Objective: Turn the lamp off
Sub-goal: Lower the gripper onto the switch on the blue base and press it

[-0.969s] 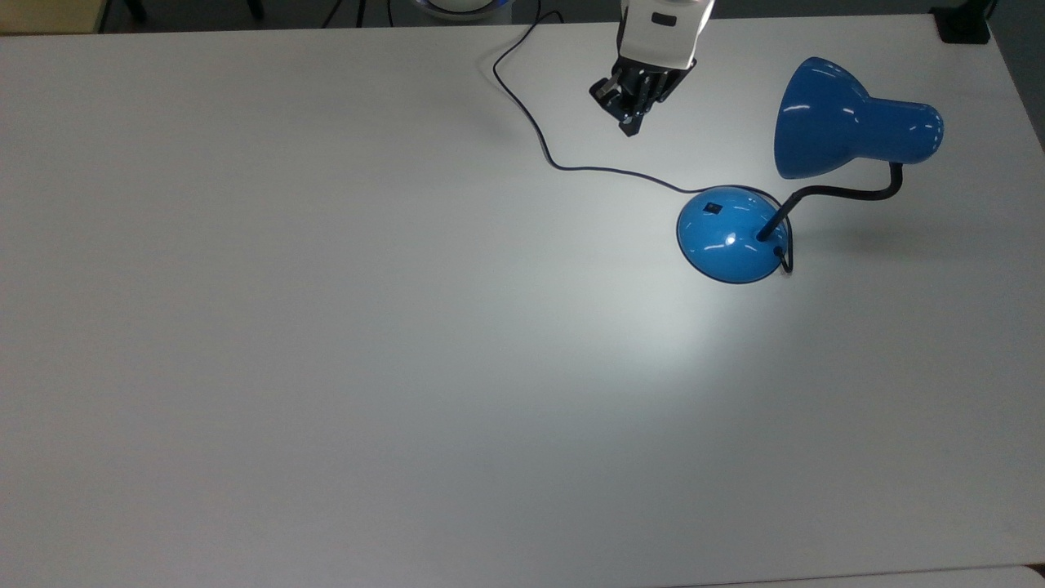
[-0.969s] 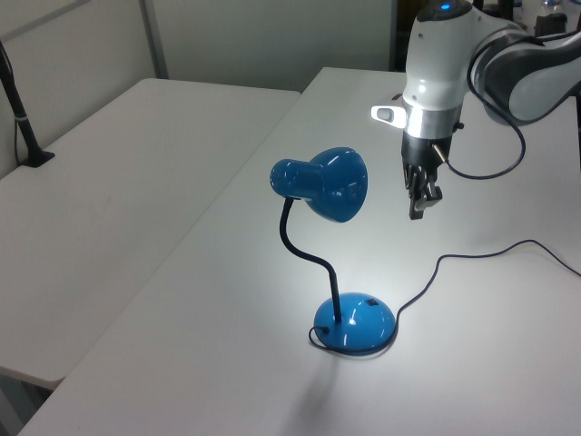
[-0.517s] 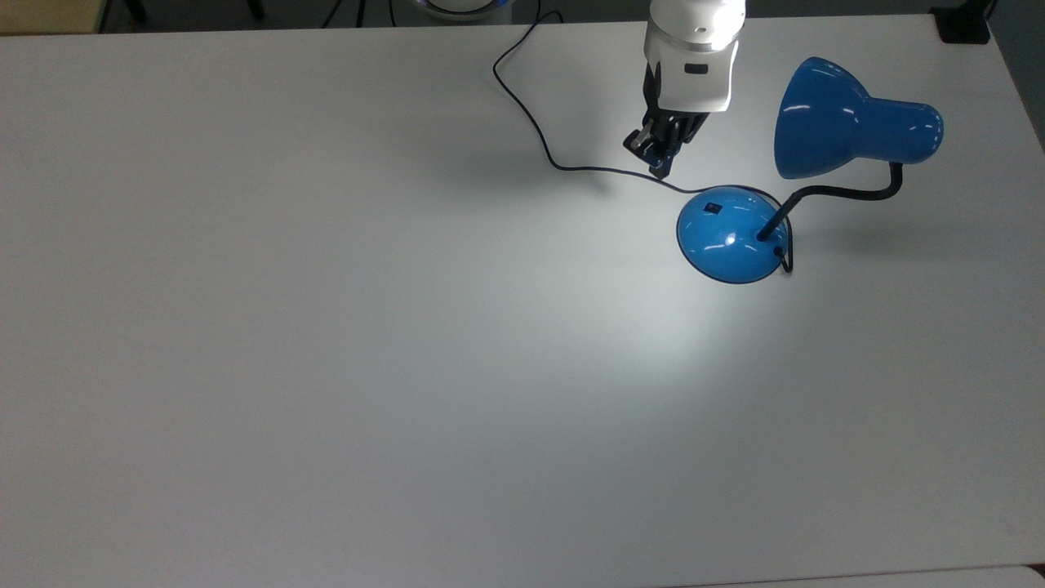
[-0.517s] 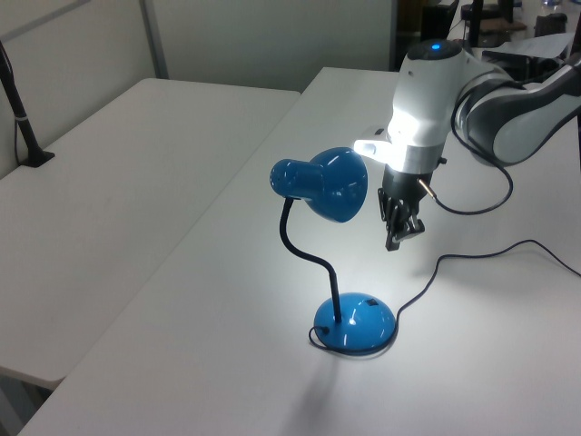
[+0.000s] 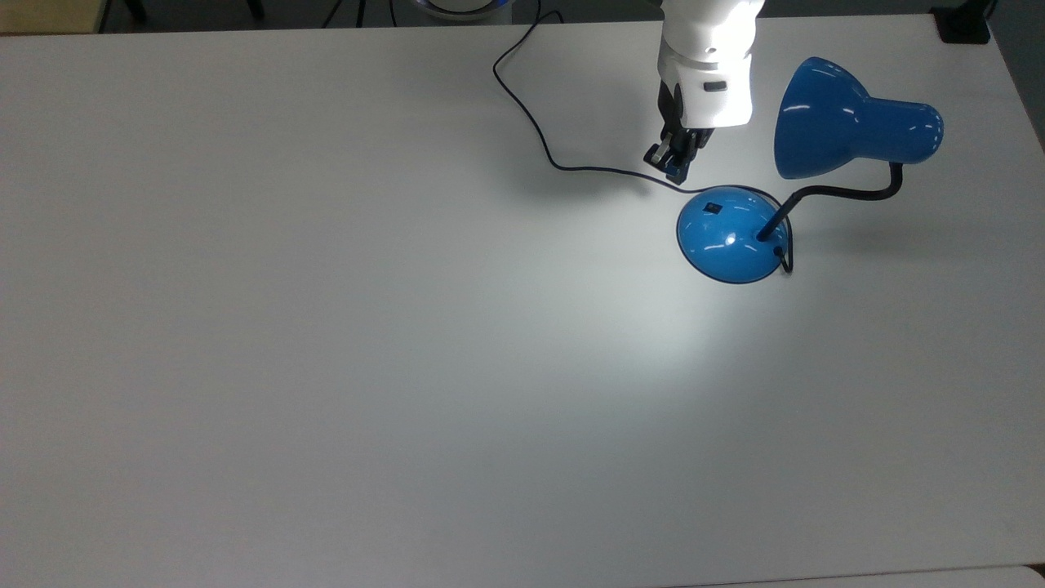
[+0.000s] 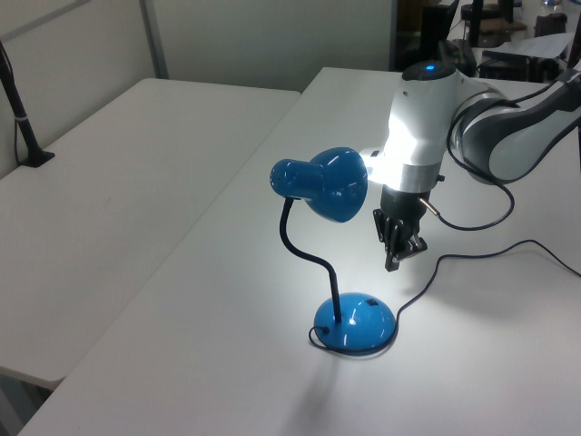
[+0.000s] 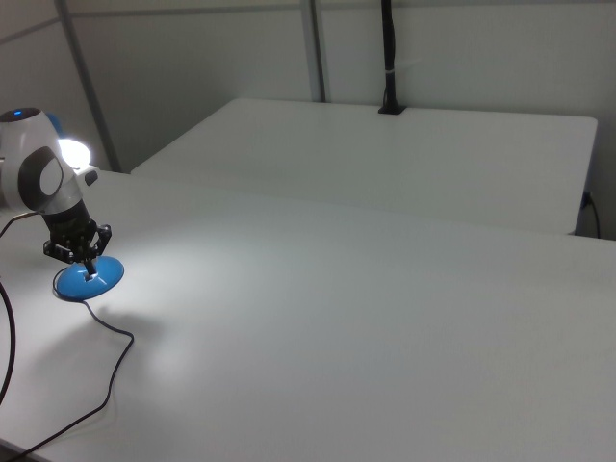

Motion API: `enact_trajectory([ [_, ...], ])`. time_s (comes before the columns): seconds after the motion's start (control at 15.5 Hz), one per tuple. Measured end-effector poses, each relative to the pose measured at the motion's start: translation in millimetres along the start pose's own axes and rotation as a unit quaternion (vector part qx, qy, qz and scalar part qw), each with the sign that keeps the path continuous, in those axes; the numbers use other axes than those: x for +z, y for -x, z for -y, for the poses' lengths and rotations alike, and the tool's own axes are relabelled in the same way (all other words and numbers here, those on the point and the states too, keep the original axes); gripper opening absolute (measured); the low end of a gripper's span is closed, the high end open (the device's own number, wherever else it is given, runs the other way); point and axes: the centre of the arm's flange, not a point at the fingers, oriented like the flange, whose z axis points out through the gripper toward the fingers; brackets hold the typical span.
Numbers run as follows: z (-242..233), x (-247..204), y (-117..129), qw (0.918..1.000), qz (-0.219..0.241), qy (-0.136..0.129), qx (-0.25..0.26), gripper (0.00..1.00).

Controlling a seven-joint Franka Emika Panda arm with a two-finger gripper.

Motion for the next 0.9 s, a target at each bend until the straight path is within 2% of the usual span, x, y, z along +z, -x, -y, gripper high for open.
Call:
enact_trajectory([
  [0.45, 19, 28, -14, 0.9993, -0.021, -0.006, -0.031, 0.01],
  [0.9, 20, 37, -18, 0.9989, -0.034, -0.003, -0.034, 0.01],
])
